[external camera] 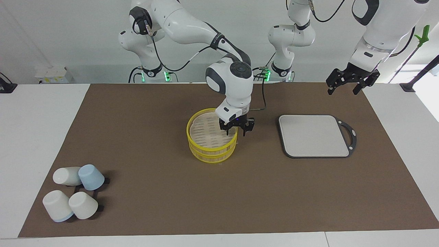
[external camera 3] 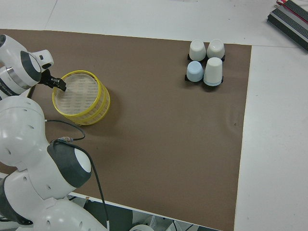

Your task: Place bun in steamer

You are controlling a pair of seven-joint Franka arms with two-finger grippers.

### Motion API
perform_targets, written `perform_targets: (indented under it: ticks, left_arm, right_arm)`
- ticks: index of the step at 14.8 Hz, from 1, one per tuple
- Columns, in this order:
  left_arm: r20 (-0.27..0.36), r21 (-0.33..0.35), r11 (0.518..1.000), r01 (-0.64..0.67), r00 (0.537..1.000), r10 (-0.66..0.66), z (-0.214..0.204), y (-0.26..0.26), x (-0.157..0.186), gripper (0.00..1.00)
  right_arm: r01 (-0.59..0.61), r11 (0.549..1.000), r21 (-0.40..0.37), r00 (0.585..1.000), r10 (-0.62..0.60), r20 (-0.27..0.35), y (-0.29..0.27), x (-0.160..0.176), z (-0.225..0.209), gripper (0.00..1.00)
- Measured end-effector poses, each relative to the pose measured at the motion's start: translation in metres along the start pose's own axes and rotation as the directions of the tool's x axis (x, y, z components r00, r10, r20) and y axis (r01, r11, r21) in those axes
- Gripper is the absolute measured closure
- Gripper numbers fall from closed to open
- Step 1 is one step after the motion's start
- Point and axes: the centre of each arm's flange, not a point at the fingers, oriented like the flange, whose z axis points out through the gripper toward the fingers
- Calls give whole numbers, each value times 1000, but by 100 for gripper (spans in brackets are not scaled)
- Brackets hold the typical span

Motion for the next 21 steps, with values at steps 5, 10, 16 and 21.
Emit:
perform_targets:
  ticks: [5, 10, 16, 21]
  left_arm:
    - [1, -1, 1000, 0, 1000, 0, 2, 0, -1, 0]
    - [-1, -3, 1000, 0, 1000, 0, 2, 0, -1, 0]
    - [-2, -21, 1000, -1, 1000, 1, 2, 2, -1, 0]
    - [-2, -26, 1000, 0, 1000, 0, 2, 3, -1, 0]
  right_arm:
    - [108, 994, -2, 994, -108, -29, 74, 52, -63, 0]
    - [292, 955, -47, 956, -291, 30, 152, 70, -118, 0]
    - [286, 956, -68, 957, -281, 77, 250, 92, -152, 0]
    - [272, 961, -43, 958, -267, 108, 323, 70, -170, 0]
